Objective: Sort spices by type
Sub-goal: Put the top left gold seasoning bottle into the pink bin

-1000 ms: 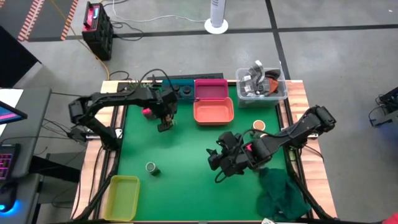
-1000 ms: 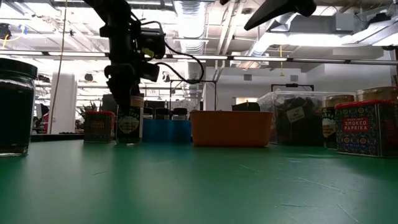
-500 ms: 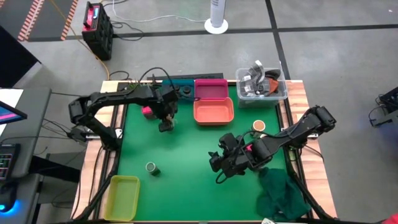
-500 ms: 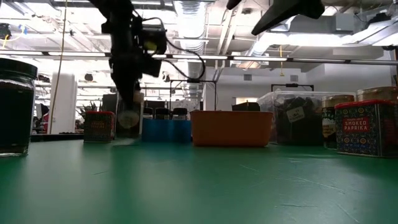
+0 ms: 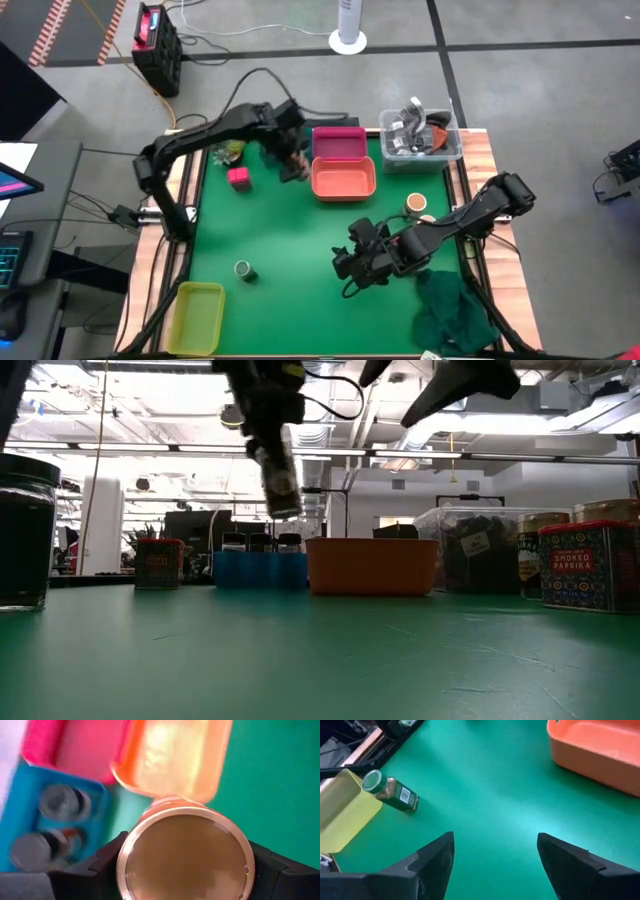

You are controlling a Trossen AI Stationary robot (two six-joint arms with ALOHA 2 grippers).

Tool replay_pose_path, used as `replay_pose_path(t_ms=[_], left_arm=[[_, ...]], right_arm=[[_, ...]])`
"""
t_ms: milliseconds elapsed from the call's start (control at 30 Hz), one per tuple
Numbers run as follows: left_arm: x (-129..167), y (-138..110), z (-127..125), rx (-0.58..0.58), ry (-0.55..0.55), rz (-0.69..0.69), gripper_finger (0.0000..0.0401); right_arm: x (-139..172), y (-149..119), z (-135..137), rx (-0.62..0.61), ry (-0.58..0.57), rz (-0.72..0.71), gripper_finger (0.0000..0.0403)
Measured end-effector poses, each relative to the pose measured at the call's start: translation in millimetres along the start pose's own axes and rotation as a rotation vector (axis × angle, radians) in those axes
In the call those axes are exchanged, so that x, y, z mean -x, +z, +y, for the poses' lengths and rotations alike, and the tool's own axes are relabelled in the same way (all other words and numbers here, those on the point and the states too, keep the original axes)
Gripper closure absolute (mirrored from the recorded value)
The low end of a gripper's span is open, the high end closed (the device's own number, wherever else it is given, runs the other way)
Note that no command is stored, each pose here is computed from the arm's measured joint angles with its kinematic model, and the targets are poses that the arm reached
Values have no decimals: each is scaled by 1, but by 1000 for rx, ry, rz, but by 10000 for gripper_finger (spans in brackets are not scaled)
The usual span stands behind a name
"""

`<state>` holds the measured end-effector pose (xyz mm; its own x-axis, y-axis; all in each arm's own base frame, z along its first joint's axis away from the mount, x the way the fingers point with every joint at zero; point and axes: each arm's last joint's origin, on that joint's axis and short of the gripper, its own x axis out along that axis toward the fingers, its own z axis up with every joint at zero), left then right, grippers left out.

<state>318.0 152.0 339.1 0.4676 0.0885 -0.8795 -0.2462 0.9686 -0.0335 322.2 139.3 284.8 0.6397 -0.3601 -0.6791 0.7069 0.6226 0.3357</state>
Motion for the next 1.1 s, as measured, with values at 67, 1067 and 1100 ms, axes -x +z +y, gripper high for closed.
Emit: replay_pose_path(t_ms=[67,1067,1100], left_arm=[[-4,11,8,9,16,-19,132],[-126,42,84,54,265,-119,122],[-126,42,85,52,272,-117,120]], right_arm=[[-2,-1,0,4,-8,4,92],[9,-1,-6,-269,-40,-66,92],[8,0,-6,-272,-41,-68,92]])
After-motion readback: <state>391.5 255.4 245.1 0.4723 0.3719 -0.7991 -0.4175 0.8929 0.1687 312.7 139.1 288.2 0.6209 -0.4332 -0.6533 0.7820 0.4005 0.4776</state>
